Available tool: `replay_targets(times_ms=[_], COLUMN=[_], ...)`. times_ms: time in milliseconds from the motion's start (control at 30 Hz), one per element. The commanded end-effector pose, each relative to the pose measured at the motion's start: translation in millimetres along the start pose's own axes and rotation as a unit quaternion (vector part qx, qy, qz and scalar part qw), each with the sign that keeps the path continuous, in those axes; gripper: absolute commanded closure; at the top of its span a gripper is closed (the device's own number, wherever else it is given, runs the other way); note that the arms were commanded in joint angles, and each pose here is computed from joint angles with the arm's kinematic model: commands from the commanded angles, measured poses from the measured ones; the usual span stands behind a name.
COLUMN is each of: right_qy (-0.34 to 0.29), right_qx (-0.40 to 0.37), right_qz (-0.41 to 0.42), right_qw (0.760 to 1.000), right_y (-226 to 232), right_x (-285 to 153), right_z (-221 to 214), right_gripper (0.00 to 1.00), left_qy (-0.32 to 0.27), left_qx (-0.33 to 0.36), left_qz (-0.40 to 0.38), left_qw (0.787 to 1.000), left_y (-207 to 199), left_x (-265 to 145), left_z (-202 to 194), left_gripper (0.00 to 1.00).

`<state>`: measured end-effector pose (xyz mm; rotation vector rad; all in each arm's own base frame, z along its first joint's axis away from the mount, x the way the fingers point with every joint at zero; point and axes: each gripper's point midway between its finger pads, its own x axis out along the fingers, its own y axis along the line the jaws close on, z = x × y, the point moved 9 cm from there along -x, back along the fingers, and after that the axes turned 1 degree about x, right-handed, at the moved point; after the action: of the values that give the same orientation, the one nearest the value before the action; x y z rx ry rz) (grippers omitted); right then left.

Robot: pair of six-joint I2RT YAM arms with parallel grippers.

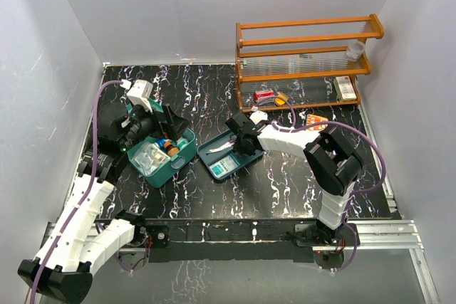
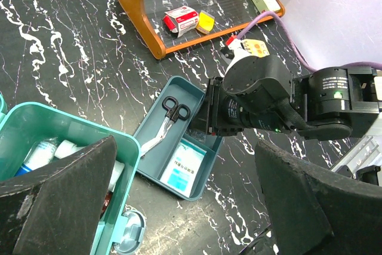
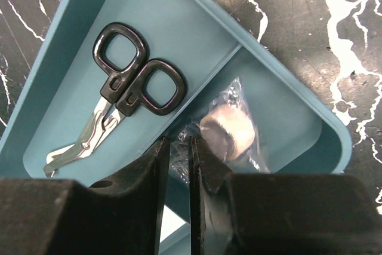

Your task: Organize the medicine kit

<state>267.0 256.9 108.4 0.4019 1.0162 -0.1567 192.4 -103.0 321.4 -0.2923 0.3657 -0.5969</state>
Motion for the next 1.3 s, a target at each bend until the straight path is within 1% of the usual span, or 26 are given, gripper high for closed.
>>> replay_targets(times_ms=[0, 167, 300, 433, 467, 533, 633, 833, 900, 1000, 1133, 1267], right_qy=[0.004, -0.013, -0.029, -0.045, -0.046, -0.047, -0.050, -0.077, -0.082, -0.093, -0.112, -0.136], right_qx=[0.000, 0.002, -0.020, -0.044, -0.052, -0.061, -0.065, -0.027, -0.008, 0.021, 0.055, 0.077], right_qz=[0.017, 0.036, 0.066, 0.092, 0.100, 0.108, 0.112, 0.086, 0.079, 0.073, 0.063, 0.058], right_qw=[1.000, 0.999, 0.997, 0.994, 0.993, 0.991, 0.990, 0.993, 0.993, 0.993, 0.990, 0.986], right_y=[12, 19, 24, 18, 15, 7, -6, -37, -47, -61, -79, -93], right_x=[0, -13, -30, -48, -51, -53, -56, -61, -62, -67, -73, -82], right_z=[3, 14, 24, 32, 33, 35, 40, 52, 54, 55, 54, 54], right_gripper=[0.81, 0.77, 0.70, 0.64, 0.61, 0.59, 0.59, 0.61, 0.63, 0.65, 0.65, 0.64], left_qy=[-0.011, -0.011, -0.004, 0.012, 0.015, 0.023, 0.036, 0.074, 0.095, 0.138, 0.195, 0.240], left_qx=[0.006, 0.008, 0.013, 0.012, 0.011, 0.009, 0.001, -0.020, -0.012, 0.019, 0.035, 0.065], left_qz=[0.000, -0.001, -0.021, -0.045, -0.048, -0.058, -0.067, -0.079, -0.077, -0.059, -0.027, -0.023], left_qw=[1.000, 1.000, 1.000, 0.999, 0.999, 0.998, 0.997, 0.994, 0.992, 0.989, 0.980, 0.968], left_y=[-1, -2, -5, -8, -8, -8, -8, -8, -12, -23, -24, -26], left_x=[-4, -6, -6, -3, -2, 0, 6, 26, 38, 57, 88, 115], left_z=[4, 4, 4, 2, 1, -1, -4, -18, -25, -38, -54, -68], left_gripper=[0.01, 0.01, 0.01, 0.02, 0.02, 0.02, 0.04, 0.11, 0.16, 0.20, 0.28, 0.35])
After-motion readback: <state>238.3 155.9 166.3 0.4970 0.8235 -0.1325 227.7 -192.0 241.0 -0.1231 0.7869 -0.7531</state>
